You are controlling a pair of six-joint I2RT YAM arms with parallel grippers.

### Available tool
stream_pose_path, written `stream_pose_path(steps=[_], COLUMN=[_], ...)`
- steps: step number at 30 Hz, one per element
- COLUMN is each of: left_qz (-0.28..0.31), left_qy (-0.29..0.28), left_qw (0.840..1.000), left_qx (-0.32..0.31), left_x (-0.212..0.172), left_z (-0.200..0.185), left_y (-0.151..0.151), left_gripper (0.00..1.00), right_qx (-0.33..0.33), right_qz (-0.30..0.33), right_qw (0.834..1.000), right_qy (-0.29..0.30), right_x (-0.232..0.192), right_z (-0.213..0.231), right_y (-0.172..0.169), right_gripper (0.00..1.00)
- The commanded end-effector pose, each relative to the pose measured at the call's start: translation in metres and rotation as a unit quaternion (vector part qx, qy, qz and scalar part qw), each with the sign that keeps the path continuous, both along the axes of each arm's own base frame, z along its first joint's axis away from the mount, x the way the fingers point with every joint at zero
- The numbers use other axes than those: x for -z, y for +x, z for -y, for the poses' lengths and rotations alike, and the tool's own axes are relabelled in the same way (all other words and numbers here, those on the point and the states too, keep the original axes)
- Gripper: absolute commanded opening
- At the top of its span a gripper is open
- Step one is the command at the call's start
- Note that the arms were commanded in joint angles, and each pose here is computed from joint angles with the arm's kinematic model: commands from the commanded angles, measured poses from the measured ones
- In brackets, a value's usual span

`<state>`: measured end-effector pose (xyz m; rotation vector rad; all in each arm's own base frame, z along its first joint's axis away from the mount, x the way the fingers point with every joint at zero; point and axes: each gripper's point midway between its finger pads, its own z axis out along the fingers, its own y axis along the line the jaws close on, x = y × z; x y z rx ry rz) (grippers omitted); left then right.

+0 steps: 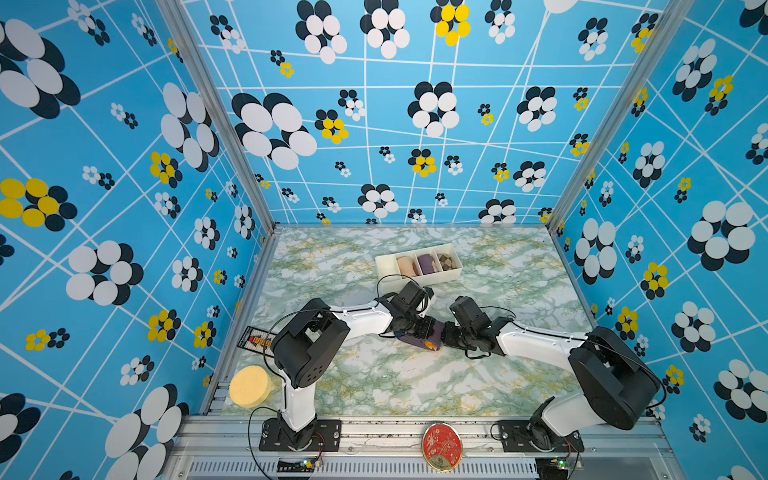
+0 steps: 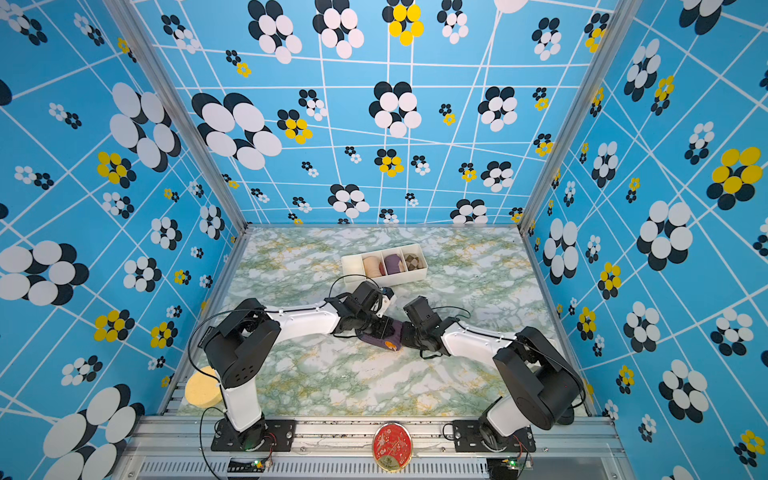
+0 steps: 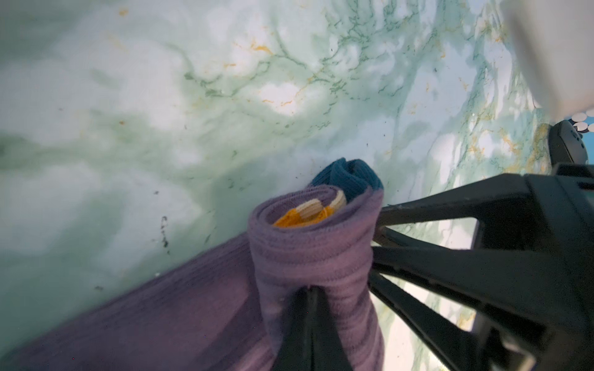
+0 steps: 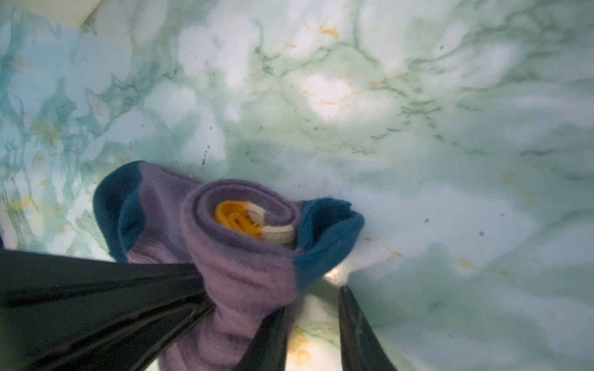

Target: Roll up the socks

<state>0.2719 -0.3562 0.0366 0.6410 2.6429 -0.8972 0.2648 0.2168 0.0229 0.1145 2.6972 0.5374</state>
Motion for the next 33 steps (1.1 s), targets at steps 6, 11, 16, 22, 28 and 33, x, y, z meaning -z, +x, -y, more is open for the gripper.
stream_pose_path(steps=[6, 11, 16, 22, 28, 33], left_qz=[-0.098, -0.102, -0.109, -0.109, -0.11, -0.112], left_qy=[0.101, 0.104, 0.104, 0.1, 0.097, 0.1], left_qw=[0.99, 0.989, 0.988, 0.988, 0.989, 0.988], left_qx=[-0.024, -0.031, -0.034, -0.034, -0.034, -0.033], left_x=[0.072, 0.078, 0.084, 0.083, 0.082, 0.083], left_z=[-0.052, -0.058, -0.061, -0.059, -0.057, -0.059], left_y=[-0.04, -0.041, -0.043, -0.043, -0.042, -0.044], left_gripper=[0.0, 0.0, 0.0, 0.0, 0.0, 0.0], right_qx=[-0.017, -0.031, -0.014, -0.003, -0.02, -0.026], right_qz=[0.042, 0.051, 0.026, 0.001, -0.026, -0.025], right_qw=[0.997, 0.993, 0.999, 0.998, 0.998, 0.999], right_qy=[0.066, 0.099, 0.034, -0.07, -0.058, -0.035], right_x=[-0.001, -0.008, -0.001, 0.002, 0.015, 0.022], right_z=[-0.014, -0.023, 0.002, 0.037, 0.021, 0.007], right_y=[-0.003, -0.005, -0.012, -0.021, -0.019, -0.011], right_gripper=[0.3, 0.3, 0.3, 0.29, 0.29, 0.29])
